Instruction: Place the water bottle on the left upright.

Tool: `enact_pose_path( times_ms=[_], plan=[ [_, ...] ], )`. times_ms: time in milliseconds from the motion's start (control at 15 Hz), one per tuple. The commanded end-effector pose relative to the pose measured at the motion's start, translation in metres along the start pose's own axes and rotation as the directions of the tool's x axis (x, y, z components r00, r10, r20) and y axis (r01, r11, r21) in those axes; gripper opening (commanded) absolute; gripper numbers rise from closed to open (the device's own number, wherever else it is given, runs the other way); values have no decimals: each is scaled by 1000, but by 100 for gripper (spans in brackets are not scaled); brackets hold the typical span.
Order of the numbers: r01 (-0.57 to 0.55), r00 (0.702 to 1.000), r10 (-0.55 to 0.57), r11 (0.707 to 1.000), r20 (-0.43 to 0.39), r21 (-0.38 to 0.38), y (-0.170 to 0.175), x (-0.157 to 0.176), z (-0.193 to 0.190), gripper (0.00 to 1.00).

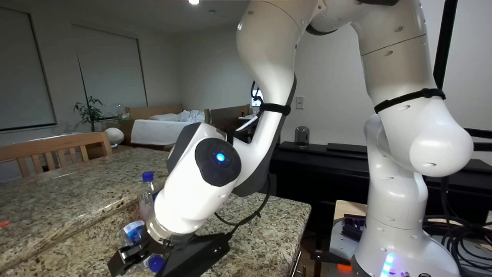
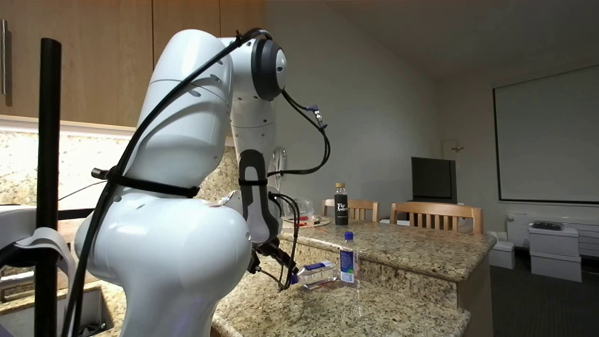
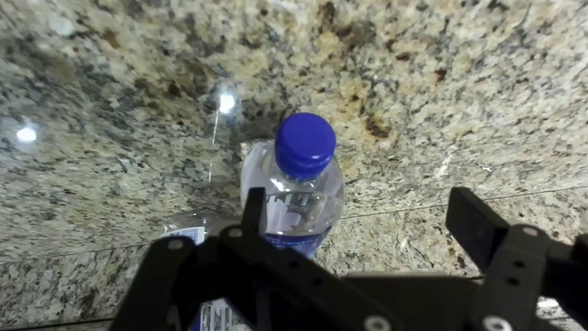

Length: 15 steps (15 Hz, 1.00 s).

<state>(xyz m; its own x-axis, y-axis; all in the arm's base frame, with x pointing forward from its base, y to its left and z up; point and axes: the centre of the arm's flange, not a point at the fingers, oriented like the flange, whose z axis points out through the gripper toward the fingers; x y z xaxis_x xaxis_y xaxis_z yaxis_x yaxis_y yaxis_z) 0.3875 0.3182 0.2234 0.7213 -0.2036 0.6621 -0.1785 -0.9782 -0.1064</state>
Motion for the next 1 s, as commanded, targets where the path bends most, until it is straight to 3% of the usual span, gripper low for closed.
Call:
enact_pose_path(
  times_ms=[0, 267, 733, 867, 933],
  plan=[
    [-15, 1000, 15, 1000, -12, -8, -6, -5, 14, 100],
    [-28, 999, 29, 999, 45, -39, 1, -16, 33, 100],
    [-61, 997, 64, 996, 42, -61, 4, -27, 60, 98],
    [-72, 997, 74, 995, 18, -68, 2, -24, 61, 71],
    [-74, 997, 74, 995, 7, -72, 1, -22, 60, 65]
  ],
)
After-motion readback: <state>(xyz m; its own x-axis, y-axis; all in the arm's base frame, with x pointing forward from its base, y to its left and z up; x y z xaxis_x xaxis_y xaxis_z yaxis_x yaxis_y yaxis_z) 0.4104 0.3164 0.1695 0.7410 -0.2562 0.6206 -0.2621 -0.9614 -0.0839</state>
